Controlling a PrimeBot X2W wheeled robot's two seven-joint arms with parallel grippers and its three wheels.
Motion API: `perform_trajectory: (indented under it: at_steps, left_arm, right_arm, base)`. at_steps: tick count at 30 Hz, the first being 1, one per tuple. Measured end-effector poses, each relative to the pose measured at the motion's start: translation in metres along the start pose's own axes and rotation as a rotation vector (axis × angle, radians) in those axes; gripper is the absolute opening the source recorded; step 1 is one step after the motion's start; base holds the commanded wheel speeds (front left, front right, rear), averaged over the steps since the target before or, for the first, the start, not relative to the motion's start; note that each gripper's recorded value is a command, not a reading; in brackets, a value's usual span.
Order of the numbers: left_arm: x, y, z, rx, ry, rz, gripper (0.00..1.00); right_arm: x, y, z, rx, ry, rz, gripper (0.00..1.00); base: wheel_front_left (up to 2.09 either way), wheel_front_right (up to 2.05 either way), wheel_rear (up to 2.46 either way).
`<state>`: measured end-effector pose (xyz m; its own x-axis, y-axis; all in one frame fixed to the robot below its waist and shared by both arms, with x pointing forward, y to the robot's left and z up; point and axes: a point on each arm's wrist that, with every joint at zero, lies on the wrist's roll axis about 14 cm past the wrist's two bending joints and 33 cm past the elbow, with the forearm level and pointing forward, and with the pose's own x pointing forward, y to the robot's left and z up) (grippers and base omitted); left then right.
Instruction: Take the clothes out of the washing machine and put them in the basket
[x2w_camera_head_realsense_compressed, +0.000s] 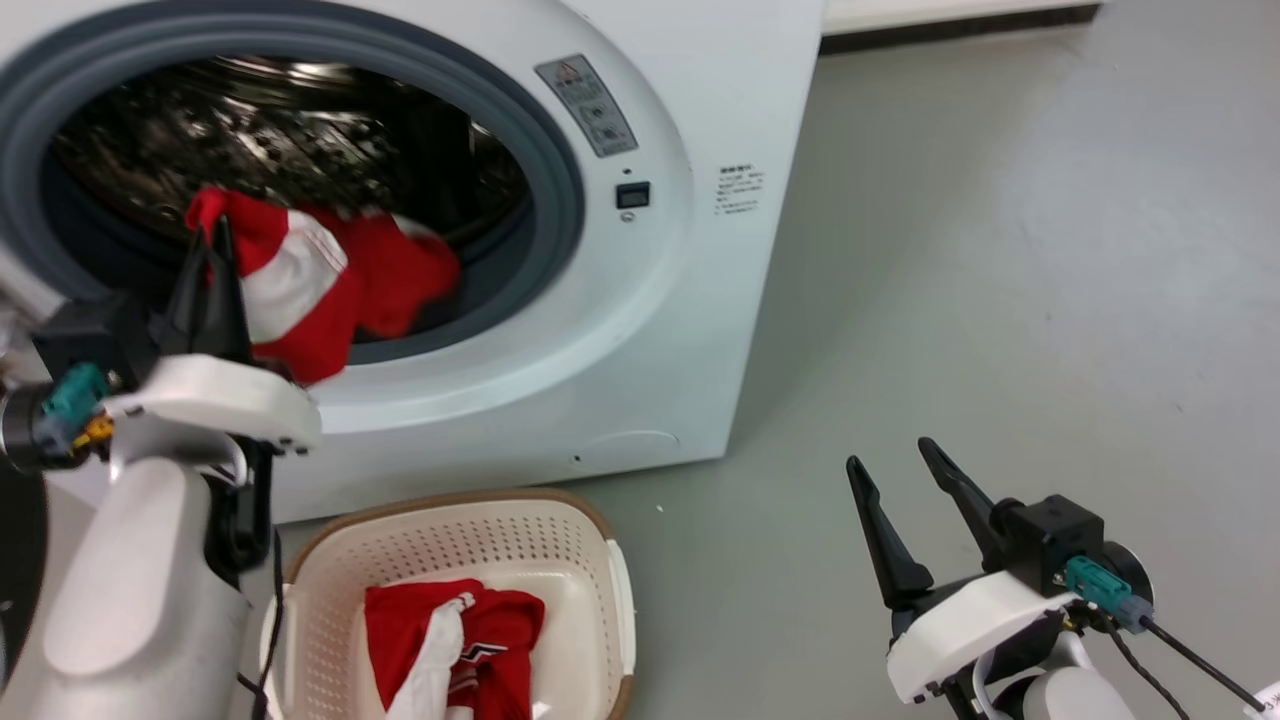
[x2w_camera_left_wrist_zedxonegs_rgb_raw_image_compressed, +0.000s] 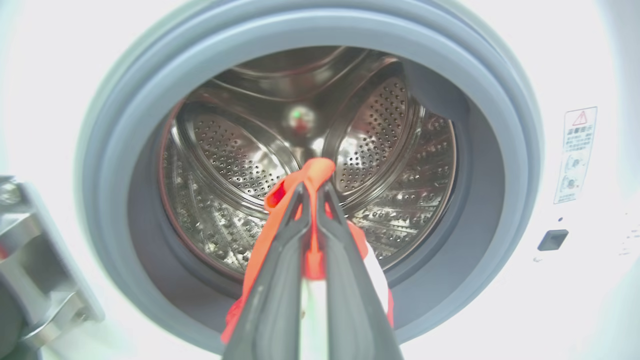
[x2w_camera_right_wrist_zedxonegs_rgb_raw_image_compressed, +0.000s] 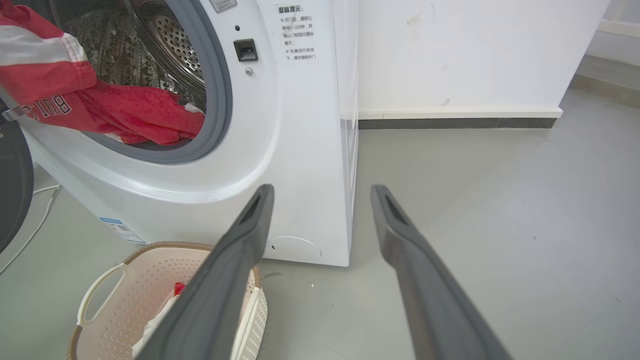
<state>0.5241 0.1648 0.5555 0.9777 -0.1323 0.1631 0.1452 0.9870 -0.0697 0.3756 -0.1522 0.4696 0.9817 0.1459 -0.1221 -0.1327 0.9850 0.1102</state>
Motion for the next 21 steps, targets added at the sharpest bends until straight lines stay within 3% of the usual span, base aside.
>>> perform_trajectory:
  at_steps: [14,21]
  left_arm:
    - [-0.088,-0.024,0.093,0.022,-0.24,-0.031,0.0]
    - [-0.121,-0.031,0.079,-0.014,-0.164,-0.017,0.0]
  right_arm:
    - [-0.01,0.033,0.022,-0.032,-0.034,0.091,1.0]
    - [-0.011,0.039,0.022,-0.033,-0.028,0.109,1.0]
  base:
    - [0.0,0.0,0.0]
    - [0.0,0.0,0.0]
